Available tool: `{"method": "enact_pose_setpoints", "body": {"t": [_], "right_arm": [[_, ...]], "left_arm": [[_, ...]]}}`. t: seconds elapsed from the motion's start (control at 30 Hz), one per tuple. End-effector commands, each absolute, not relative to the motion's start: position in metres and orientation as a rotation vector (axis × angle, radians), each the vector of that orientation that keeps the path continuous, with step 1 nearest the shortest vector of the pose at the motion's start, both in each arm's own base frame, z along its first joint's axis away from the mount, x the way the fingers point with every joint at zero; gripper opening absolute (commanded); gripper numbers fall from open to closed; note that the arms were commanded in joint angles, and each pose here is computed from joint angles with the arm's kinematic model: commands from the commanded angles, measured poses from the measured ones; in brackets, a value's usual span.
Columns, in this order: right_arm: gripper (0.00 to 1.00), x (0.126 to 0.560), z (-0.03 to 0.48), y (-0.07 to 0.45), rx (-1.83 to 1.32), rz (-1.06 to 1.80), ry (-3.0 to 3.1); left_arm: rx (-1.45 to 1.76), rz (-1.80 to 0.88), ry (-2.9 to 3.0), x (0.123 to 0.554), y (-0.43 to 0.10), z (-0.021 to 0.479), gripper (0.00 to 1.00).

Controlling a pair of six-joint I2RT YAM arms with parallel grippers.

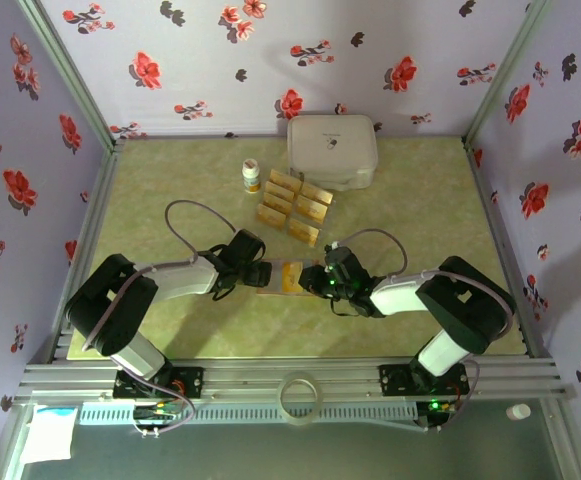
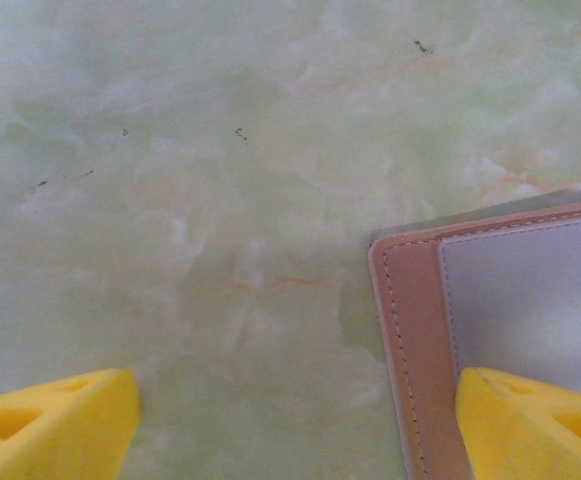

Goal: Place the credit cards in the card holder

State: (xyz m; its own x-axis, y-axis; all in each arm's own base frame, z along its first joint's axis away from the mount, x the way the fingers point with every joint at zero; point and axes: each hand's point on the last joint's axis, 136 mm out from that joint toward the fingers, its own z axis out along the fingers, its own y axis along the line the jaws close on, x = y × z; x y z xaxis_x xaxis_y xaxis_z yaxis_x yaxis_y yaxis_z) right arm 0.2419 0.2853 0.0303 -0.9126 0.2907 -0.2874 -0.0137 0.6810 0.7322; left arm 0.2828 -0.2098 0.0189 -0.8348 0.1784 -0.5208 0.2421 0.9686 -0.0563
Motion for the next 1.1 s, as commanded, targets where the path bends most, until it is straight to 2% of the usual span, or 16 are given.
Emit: {"method": "enact_pose_setpoints", "body": {"t": [0.0, 1.07], "right_arm": [[0.19, 0.235, 0.027, 0.288, 0.184, 1.105, 2.540], [0.11, 0.238, 0.034, 0.296, 0.197, 1.191, 2.491]], "left_arm": [[0.326, -0.119, 2.688, 0.264, -0.195, -0.014, 0.83], [0.317, -0.121, 2.696, 0.262, -0.194, -0.018, 0.83]]}}
